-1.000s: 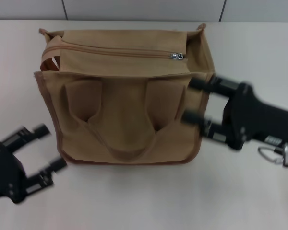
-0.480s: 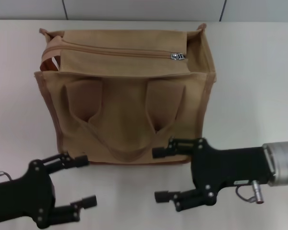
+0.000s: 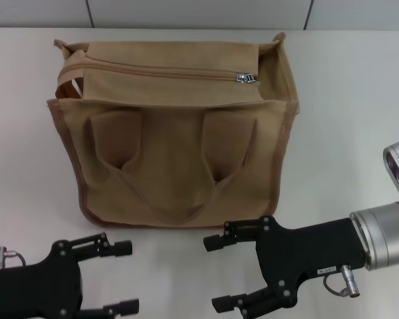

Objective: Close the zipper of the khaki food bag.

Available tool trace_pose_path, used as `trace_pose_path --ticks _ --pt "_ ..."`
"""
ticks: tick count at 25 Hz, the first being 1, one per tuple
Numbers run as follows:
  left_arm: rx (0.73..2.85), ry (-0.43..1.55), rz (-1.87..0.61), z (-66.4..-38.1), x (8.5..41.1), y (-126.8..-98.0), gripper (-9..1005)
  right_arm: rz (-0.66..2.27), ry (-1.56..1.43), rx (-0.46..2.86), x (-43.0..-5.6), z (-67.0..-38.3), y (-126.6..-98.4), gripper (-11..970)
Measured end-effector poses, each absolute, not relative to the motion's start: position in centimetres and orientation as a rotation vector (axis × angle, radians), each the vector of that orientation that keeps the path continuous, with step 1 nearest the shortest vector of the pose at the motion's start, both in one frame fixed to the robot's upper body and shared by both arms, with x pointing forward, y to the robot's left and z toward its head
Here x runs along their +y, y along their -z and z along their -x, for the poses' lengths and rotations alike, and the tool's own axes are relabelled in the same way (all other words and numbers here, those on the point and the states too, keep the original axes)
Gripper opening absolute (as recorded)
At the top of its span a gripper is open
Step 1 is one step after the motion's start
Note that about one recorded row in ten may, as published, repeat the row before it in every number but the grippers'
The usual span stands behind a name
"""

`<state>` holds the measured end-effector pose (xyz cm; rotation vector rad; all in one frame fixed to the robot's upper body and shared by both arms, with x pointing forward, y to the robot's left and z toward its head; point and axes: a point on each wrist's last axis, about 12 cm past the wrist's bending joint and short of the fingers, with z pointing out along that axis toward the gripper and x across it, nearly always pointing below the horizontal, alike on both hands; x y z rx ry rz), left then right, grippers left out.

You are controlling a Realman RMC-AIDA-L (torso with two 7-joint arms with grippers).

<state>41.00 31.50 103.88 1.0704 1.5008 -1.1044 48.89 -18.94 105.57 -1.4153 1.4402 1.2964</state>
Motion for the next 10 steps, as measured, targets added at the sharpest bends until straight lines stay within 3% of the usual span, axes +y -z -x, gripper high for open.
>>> trace_pose_path --ticks 10 --pt "1.517 1.144 -1.112 -40.73 31.2 -103.74 784 1.434 -1.293 1.482 -19.1 -48.99 -105.42 826"
